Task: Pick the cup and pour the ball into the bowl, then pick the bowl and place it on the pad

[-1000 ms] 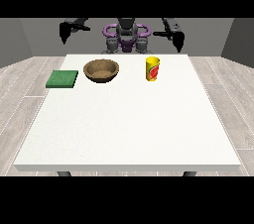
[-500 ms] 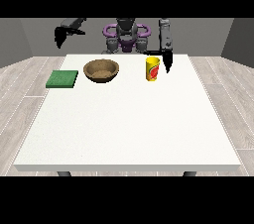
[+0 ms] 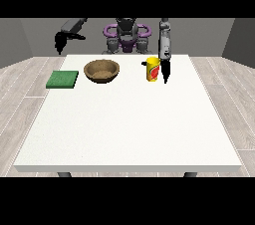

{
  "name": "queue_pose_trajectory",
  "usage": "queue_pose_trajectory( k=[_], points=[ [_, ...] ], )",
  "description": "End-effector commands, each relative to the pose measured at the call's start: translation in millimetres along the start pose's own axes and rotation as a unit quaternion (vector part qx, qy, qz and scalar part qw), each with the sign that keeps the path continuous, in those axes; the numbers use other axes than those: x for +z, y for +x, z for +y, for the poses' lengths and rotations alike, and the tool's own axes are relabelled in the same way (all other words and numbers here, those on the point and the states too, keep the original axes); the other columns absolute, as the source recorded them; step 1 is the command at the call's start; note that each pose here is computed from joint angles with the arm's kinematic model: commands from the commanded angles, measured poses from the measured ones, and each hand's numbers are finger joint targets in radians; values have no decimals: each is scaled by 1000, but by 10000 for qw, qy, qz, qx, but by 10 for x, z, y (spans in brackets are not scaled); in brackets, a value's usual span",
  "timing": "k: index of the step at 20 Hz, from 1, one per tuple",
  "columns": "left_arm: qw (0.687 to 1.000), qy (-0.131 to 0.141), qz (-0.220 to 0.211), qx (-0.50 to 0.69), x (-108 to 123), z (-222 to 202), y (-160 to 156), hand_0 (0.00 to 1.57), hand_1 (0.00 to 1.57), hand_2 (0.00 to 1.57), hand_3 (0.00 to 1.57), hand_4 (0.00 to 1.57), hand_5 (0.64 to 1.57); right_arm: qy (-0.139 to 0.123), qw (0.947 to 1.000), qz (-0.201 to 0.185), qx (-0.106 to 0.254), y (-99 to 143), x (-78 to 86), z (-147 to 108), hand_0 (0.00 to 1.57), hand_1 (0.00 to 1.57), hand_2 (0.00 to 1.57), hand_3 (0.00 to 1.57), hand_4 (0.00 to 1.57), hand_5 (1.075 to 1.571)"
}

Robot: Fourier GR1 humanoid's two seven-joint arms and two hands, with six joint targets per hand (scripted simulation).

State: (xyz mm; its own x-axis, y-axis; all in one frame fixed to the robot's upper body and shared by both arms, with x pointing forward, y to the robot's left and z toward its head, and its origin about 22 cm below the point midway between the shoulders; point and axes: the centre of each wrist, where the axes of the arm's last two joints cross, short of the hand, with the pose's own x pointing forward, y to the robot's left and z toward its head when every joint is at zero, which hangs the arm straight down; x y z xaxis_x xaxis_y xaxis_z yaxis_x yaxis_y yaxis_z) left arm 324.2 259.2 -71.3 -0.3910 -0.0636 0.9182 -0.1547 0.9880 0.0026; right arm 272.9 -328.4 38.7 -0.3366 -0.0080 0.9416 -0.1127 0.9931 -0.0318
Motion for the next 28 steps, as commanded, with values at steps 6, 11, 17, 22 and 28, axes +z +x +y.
queue_pose_trajectory(
  k=[6, 11, 17, 22, 28],
  points=[
    [9998, 30, -143, -102, -234, -21, -62, 0, 0, 0, 0, 0, 1559, -25, 9996, -265, 17, 15, -171, 149, 0, 0, 0, 0, 0, 1571],
    [9876, 86, -272, -1544, 234, -103, -242, 1299, 1299, 1571, 1571, 1428, 1255, 102, 9997, -201, 87, 198, -152, -217, 0, 0, 0, 0, 0, 1570],
    [9831, -37, -153, -1826, 168, -59, -210, 1327, 1327, 1571, 1571, 1500, 1245, -42, 9999, 23, 158, 123, -41, -350, 0, 0, 0, 0, 0, 1570],
    [9465, -495, 27, -3190, -141, 325, -11, 1381, 1381, 1571, 1571, 1571, 1341, -280, 9964, 795, 23, -115, 169, -487, 0, 0, 0, 0, 0, 1569],
    [8994, -601, 267, -4322, -1089, 492, 605, 1459, 1459, 1571, 1571, 1571, 1282, -316, 9933, 1108, -31, -296, 232, -490, 0, 0, 0, 0, 0, 1568]
  ],
)
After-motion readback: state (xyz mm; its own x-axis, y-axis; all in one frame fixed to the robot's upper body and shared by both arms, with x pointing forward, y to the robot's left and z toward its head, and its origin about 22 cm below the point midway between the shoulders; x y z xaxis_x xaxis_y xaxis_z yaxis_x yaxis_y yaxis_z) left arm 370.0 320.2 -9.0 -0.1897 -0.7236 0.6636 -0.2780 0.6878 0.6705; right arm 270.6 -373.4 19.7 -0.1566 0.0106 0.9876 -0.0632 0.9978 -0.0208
